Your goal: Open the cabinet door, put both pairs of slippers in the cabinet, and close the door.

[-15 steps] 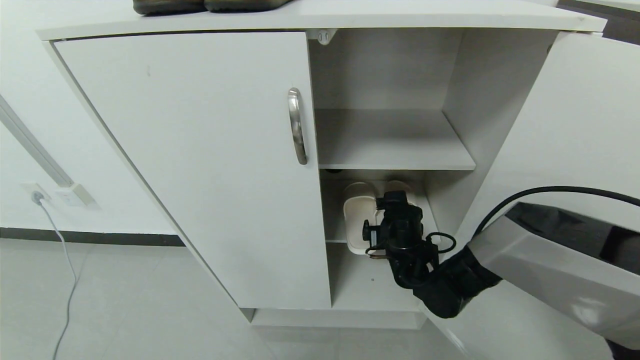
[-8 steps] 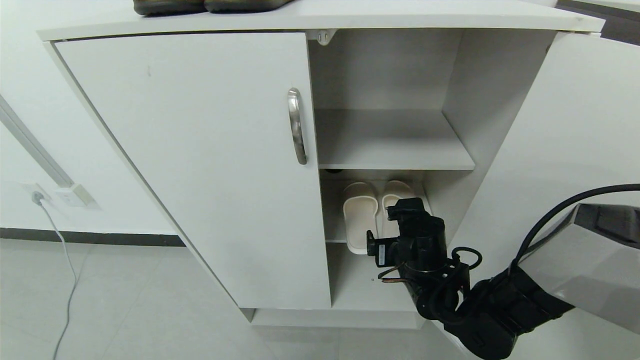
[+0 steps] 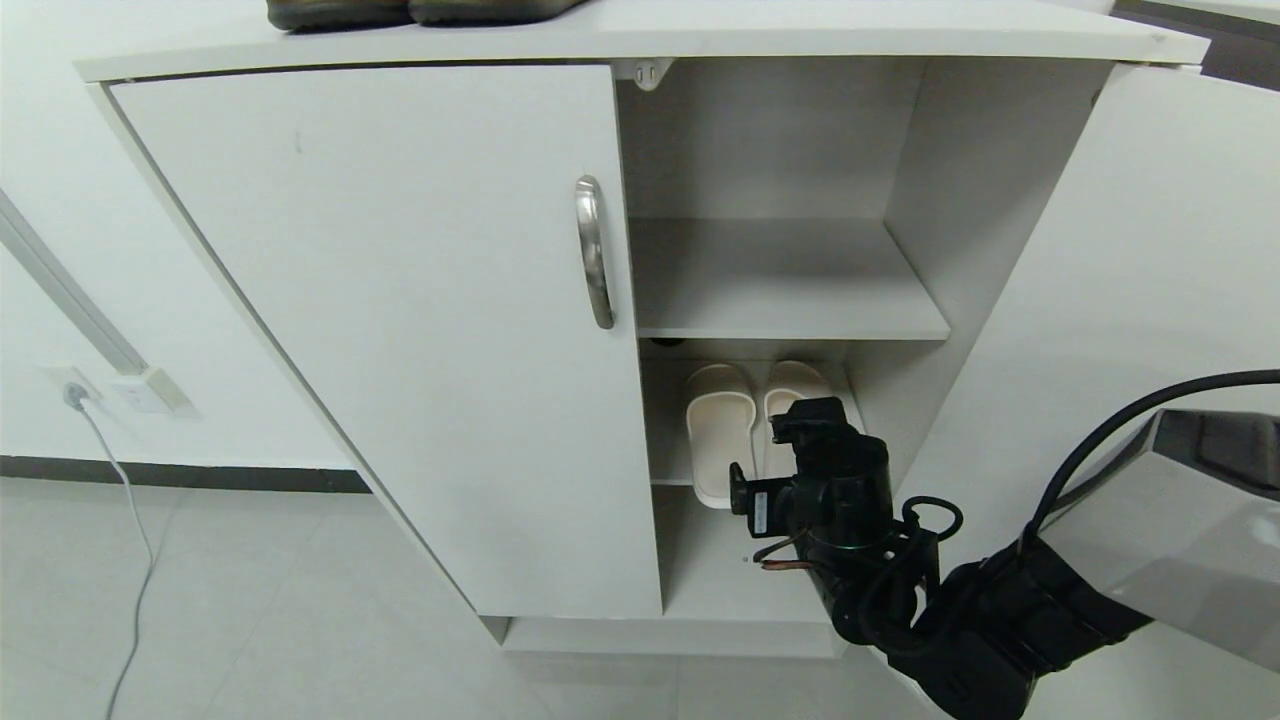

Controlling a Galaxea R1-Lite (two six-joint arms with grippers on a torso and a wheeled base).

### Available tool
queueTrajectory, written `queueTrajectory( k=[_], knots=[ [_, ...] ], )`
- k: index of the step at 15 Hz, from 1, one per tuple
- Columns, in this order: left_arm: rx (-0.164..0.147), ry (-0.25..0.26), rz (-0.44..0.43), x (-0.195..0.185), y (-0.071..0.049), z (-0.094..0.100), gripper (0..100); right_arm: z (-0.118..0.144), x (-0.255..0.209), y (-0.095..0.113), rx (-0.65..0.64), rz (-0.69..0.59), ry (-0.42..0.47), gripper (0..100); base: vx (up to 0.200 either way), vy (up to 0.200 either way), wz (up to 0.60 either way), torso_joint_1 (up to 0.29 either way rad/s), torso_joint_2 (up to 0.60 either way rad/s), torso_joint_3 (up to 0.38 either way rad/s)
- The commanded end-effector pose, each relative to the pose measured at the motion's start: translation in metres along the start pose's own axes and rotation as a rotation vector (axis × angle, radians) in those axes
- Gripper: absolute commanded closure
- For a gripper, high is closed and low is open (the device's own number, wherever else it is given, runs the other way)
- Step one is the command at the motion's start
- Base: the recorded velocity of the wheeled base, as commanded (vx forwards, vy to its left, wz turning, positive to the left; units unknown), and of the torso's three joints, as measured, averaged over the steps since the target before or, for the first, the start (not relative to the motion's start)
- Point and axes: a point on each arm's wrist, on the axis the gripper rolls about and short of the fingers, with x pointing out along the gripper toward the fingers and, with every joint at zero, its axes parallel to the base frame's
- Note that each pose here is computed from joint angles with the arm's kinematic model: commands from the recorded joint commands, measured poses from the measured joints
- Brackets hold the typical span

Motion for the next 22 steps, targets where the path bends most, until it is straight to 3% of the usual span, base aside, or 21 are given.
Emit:
queueTrajectory(
  k=[1, 22],
  knots=[
    [-0.001, 0.001, 0.000, 0.0001, 0.0000, 0.0000, 100, -0.0026, 0.0006, 0.0008, -0.004, 0.001, 0.005, 0, -0.200, 0.000, 0.00, 0.017, 0.00, 0.007],
    [0.002, 0.003, -0.004, 0.0001, -0.0001, -0.0001, 100, -0.0049, -0.0036, -0.0014, -0.010, 0.001, 0.000, 0, 0.000, 0.000, 0.00, 0.000, 0.00, 0.000]
  ],
)
